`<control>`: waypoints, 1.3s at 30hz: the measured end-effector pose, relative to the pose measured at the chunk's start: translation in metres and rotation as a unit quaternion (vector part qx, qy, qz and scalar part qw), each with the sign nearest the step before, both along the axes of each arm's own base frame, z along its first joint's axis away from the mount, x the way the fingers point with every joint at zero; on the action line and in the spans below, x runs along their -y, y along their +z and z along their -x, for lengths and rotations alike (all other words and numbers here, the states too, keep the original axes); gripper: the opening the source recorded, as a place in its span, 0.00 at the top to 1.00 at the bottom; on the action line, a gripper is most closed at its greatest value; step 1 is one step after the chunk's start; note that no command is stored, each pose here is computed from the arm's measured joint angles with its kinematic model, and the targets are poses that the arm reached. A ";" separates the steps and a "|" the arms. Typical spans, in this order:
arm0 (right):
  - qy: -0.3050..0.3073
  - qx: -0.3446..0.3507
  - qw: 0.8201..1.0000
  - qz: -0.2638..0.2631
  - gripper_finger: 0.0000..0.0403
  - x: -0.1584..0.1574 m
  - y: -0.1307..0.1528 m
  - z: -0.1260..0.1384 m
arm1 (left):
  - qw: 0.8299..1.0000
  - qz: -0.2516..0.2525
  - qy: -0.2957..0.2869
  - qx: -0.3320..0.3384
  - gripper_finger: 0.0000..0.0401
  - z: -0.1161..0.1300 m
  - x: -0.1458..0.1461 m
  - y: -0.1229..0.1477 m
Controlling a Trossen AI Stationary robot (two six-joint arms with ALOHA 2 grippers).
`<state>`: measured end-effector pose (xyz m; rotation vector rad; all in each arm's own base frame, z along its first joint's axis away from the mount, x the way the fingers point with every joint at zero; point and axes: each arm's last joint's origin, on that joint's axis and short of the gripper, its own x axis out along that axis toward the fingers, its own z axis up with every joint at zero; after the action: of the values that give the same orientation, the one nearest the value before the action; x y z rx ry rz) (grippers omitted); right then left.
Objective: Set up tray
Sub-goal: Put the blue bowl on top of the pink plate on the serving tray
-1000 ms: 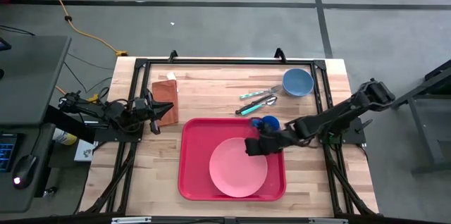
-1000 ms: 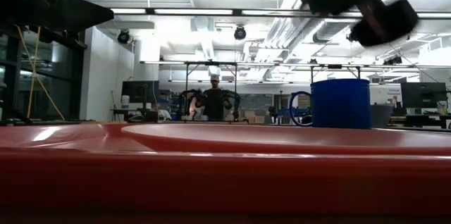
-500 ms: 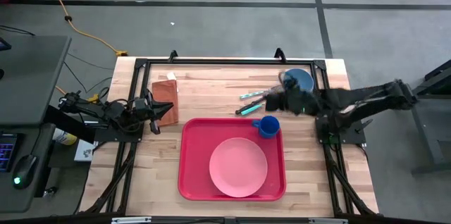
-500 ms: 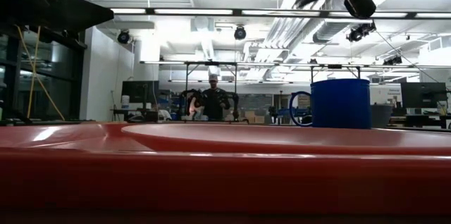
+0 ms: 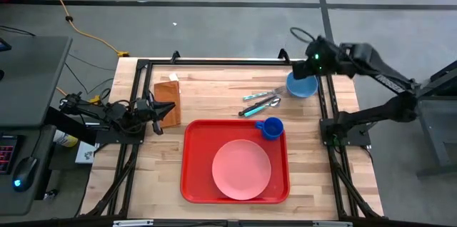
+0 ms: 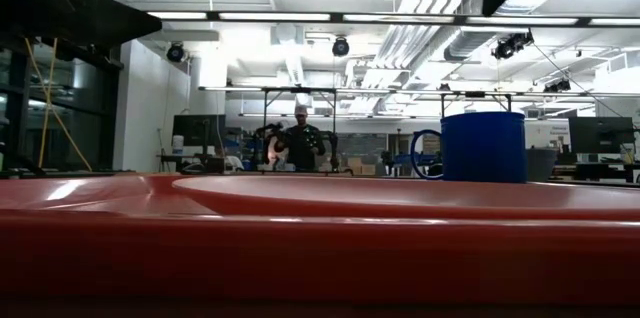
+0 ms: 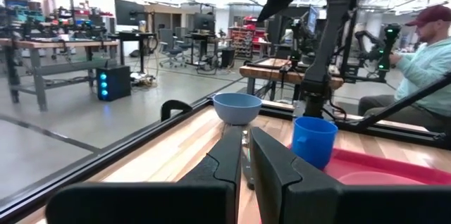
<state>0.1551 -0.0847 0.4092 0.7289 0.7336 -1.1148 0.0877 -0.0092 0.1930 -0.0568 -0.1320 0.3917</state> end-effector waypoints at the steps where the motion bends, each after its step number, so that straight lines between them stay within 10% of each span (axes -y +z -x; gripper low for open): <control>1: 0.002 -0.014 1.000 -0.008 1.00 0.005 0.002 0.001 | 1.000 0.001 0.002 0.000 0.85 0.000 0.000 0.000; 19: 0.130 -0.179 0.953 -0.208 1.00 0.105 -0.065 -0.031 | 1.000 0.002 0.008 0.001 0.85 0.000 0.000 0.000; 39: 0.045 -0.178 0.960 -0.210 0.99 0.146 -0.106 -0.018 | 1.000 0.001 0.007 -0.001 0.85 0.000 0.000 0.000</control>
<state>0.1736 -0.2311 0.3031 0.8484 1.3249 -1.0287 0.0876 -0.0088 0.1928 -0.0577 -0.1298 0.4067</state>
